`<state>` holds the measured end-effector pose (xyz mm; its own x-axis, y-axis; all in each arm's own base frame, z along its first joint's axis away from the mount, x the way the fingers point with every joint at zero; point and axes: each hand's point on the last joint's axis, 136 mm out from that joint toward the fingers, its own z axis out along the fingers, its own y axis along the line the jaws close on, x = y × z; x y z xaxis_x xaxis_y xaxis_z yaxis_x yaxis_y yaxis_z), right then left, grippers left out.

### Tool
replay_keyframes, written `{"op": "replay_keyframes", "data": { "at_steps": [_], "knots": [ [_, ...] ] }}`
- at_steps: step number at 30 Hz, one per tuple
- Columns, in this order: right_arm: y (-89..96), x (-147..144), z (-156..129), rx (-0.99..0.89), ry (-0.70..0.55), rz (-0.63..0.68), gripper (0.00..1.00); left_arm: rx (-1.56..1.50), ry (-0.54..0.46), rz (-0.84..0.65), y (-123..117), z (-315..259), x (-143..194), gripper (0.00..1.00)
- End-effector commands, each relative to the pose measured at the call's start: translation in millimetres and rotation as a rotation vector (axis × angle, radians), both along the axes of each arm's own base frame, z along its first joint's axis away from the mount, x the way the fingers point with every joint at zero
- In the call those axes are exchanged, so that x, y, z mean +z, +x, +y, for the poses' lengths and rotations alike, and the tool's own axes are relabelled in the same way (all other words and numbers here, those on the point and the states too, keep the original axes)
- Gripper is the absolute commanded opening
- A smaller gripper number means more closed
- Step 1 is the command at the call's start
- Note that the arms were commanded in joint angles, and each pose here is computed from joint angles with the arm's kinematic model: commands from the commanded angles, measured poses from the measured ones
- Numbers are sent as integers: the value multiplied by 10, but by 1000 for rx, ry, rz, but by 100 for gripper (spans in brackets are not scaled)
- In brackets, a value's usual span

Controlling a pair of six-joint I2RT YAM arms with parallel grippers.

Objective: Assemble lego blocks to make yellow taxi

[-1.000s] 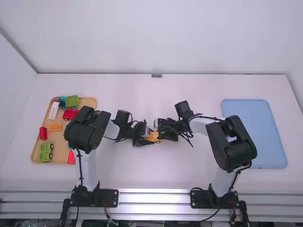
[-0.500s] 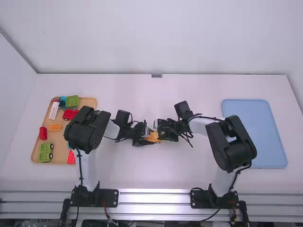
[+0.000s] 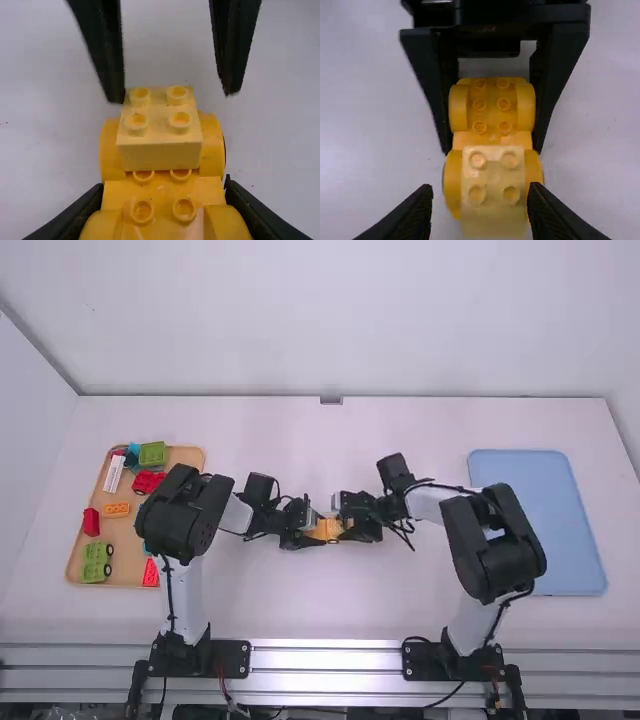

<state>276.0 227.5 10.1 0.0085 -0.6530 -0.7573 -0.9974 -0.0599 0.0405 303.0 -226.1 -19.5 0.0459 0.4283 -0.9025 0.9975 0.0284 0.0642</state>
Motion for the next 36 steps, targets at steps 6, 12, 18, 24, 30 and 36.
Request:
{"op": "replay_keyframes", "data": {
  "at_steps": [6,12,18,24,30,36],
  "knots": [
    [28,141,-151,5,62,-29,23,17,45,51,-79,32,-161,41],
    [3,-11,-155,10,-7,-23,0,17,45,52,-79,34,-161,41],
    [-71,-93,-33,61,-58,-55,0,19,45,55,-78,35,-161,41],
    [-82,-122,-13,72,-82,-67,0,19,46,58,-82,35,-164,40],
    [-27,279,57,93,149,-84,0,19,46,57,-82,35,-164,39],
    [-48,322,180,111,226,-80,0,19,44,54,-77,34,-160,37]
  ]
}}
